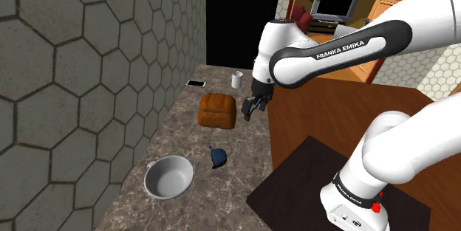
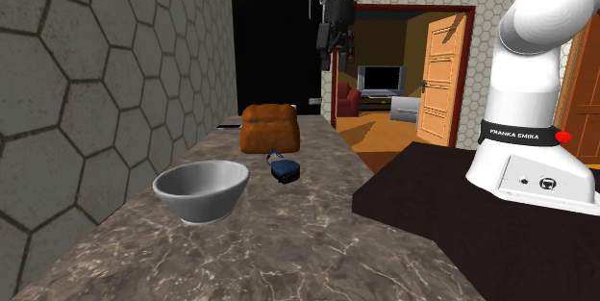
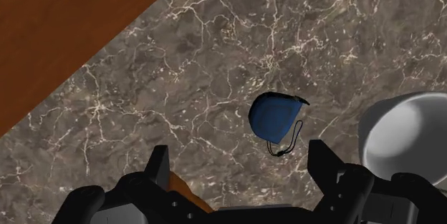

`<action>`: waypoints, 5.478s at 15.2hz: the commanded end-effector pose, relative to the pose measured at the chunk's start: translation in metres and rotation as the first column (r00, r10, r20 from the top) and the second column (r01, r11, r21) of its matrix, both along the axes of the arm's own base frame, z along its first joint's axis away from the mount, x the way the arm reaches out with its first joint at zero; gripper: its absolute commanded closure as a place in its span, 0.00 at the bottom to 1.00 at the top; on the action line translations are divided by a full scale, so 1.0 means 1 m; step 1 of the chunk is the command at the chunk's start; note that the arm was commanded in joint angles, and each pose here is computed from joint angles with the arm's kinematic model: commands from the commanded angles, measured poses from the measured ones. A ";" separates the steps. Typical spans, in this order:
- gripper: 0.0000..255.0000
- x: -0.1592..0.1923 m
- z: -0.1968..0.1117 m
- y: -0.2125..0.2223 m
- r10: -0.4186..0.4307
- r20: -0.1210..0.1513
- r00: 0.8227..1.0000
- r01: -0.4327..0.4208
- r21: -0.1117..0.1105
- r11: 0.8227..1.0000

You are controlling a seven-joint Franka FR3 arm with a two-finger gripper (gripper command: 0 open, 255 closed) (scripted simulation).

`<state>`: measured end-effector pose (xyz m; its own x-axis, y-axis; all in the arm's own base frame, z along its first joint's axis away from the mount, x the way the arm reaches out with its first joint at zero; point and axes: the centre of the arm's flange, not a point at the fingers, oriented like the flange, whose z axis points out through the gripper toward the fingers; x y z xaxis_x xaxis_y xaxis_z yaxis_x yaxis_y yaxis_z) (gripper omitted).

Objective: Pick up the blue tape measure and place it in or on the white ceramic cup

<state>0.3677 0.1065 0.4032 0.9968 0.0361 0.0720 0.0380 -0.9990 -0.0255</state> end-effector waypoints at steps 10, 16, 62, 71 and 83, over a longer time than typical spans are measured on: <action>0.00 0.040 -0.112 0.082 -0.015 0.031 0.999 0.015 0.015 1.000; 0.00 0.065 -0.172 0.125 -0.024 0.047 0.999 0.023 0.024 0.999; 1.00 0.080 -0.140 0.144 -0.027 0.053 0.998 0.025 0.027 0.999; 1.00 0.080 -0.092 0.144 -0.027 0.053 0.998 0.025 0.027 0.999; 1.00 0.080 -0.075 0.276 -0.027 0.053 0.998 0.025 0.027 0.999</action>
